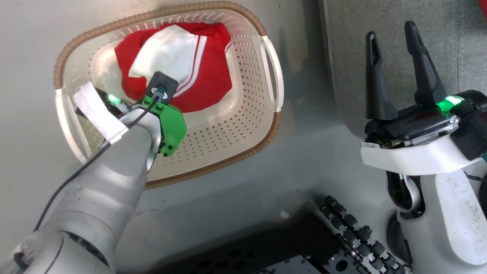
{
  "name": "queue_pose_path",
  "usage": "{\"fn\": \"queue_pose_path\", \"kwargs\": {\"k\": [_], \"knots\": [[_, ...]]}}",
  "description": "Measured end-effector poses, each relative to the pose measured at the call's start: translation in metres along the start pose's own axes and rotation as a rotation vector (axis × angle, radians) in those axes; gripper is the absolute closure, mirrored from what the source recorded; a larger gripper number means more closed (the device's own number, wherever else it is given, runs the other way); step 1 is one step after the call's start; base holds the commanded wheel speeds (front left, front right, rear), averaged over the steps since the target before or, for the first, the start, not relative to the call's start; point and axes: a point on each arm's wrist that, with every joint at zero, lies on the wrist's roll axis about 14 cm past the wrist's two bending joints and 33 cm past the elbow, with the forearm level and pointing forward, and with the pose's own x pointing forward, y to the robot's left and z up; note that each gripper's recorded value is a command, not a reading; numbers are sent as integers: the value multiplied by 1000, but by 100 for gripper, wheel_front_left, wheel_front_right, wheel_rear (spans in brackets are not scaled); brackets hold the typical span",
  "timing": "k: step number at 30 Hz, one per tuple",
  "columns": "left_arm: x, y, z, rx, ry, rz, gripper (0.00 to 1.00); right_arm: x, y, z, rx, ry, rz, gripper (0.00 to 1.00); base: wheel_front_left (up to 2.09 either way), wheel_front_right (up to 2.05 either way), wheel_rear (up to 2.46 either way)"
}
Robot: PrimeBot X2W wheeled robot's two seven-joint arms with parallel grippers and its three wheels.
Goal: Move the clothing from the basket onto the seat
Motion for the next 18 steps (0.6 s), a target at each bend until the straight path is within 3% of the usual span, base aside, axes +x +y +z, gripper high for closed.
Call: {"fn": "queue_pose_path", "kwargs": {"k": [18], "knots": [[-106, -7, 89, -233, -376, 97, 100, -38, 17, 57, 3, -75, 39, 0, 0, 0, 0]]}}
